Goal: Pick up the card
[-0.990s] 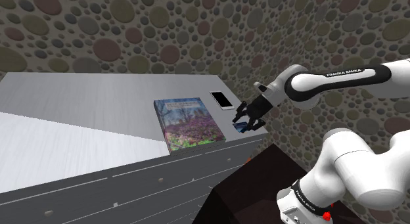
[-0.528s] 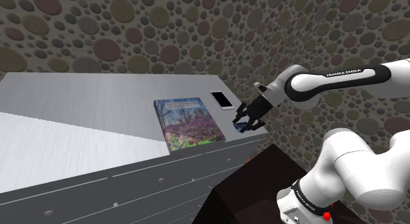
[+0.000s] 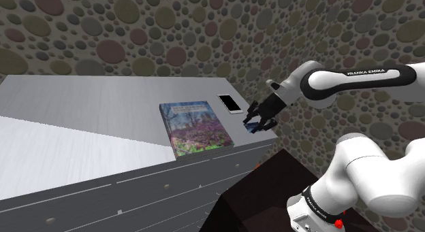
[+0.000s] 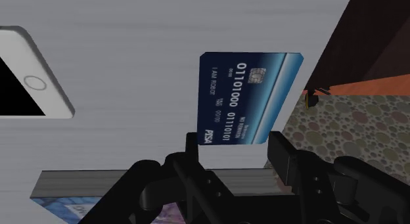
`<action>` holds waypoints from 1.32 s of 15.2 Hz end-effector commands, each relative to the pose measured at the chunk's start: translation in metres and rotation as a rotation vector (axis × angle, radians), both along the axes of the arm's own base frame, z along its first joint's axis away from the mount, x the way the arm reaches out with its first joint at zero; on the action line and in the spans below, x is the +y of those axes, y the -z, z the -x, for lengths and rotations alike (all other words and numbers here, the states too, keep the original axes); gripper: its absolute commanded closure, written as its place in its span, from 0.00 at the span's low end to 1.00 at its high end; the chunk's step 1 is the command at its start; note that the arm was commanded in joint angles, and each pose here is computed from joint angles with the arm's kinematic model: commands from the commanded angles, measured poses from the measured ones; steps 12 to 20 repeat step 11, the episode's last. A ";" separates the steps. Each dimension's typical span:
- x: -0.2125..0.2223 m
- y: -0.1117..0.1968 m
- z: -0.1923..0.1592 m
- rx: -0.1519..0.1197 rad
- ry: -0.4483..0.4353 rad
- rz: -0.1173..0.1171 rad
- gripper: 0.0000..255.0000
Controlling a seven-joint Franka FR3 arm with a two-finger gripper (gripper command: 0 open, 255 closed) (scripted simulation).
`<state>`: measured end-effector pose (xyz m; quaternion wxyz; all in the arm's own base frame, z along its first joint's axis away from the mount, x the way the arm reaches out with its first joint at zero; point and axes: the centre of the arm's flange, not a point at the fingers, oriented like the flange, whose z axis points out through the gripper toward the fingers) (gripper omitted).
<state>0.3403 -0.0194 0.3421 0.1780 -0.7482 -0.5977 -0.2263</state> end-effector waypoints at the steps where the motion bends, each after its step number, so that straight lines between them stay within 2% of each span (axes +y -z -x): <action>1: 0.001 -0.011 -0.001 0.001 0.000 0.000 1.00; 9: 0.001 -0.053 -0.001 0.001 0.000 0.000 1.00; 20: 0.001 -0.054 -0.001 0.001 0.000 0.000 1.00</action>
